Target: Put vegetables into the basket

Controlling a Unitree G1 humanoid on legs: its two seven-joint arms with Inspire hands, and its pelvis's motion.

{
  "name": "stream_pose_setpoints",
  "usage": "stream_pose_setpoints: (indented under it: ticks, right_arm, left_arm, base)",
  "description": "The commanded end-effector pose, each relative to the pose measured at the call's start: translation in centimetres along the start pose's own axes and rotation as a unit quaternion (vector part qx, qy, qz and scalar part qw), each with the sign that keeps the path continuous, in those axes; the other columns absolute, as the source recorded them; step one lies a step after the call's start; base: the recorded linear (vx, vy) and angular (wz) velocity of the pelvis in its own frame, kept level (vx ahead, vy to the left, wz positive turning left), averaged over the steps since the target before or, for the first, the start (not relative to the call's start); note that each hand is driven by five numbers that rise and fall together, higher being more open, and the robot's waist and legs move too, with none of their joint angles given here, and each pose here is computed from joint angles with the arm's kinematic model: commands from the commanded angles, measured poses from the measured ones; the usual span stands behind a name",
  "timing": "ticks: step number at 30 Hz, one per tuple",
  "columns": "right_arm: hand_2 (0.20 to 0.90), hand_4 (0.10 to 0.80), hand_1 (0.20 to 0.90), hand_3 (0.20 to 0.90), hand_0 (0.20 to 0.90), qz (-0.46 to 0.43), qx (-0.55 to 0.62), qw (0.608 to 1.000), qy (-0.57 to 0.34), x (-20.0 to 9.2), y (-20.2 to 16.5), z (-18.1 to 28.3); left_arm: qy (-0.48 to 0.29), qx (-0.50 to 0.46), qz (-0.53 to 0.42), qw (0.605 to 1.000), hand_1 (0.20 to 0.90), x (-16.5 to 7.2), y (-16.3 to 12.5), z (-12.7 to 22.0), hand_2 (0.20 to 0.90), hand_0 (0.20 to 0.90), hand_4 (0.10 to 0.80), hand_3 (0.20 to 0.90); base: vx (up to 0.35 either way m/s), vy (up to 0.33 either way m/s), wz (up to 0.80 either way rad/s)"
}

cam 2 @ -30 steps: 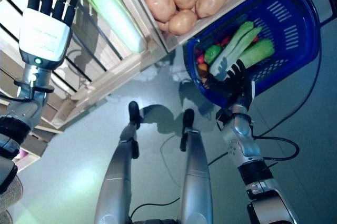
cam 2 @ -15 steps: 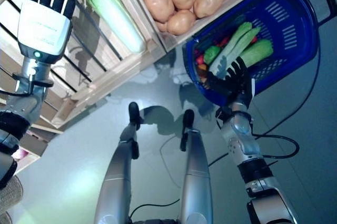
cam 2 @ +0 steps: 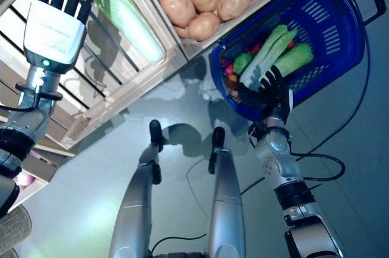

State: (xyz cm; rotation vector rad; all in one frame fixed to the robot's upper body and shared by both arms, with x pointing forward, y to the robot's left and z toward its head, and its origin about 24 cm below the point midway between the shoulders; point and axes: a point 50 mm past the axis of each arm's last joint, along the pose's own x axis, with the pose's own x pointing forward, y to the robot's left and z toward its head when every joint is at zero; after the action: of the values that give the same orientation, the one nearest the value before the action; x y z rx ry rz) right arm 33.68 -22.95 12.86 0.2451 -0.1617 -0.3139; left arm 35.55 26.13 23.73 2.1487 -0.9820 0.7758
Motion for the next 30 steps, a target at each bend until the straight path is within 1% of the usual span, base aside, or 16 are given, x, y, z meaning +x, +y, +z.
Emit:
stream_pose_setpoints:
  ticks: [1, 9, 13, 22, 30]
  right_arm:
    - [0.900, 0.800, 0.900, 0.900, 0.900, 0.031, -0.003, 0.995, -0.098, 0.6, -0.3, 5.0]
    - [0.900, 0.800, 0.900, 0.900, 0.900, 0.032, 0.000, 0.994, -0.106, 0.7, 0.4, 5.3]
    - [0.900, 0.800, 0.900, 0.900, 0.900, 0.032, 0.003, 0.994, -0.106, 0.9, 0.5, 5.4]
    - [0.900, 0.800, 0.900, 0.900, 0.900, 0.045, 0.005, 0.994, -0.102, 1.1, 1.4, 5.5]
    - [0.900, 0.800, 0.900, 0.900, 0.900, 0.043, -0.001, 0.993, -0.109, 1.3, 2.0, 5.9]
  left_arm:
    - [0.063, 0.046, 0.077, 0.994, 0.900, 4.1, 2.3, -3.9, 0.900, 0.900, 0.800, 0.900]
    - [0.067, 0.045, 0.084, 0.993, 0.900, 5.3, 2.5, -3.7, 0.900, 0.900, 0.800, 0.900]
    - [0.058, 0.048, 0.086, 0.994, 0.900, 6.3, 2.8, -3.5, 0.900, 0.900, 0.800, 0.900]
    - [0.051, 0.041, 0.102, 0.993, 0.900, 7.5, 3.4, -2.8, 0.900, 0.900, 0.800, 0.900]
    - [0.060, 0.026, 0.095, 0.993, 0.900, 8.3, 3.5, -2.6, 0.900, 0.900, 0.800, 0.900]
  base:
    - [0.000, 0.000, 0.00]
    - [0.000, 0.000, 0.00]
    - [0.000, 0.000, 0.00]
    - [0.000, 0.000, 0.00]
    - [0.000, 0.000, 0.00]
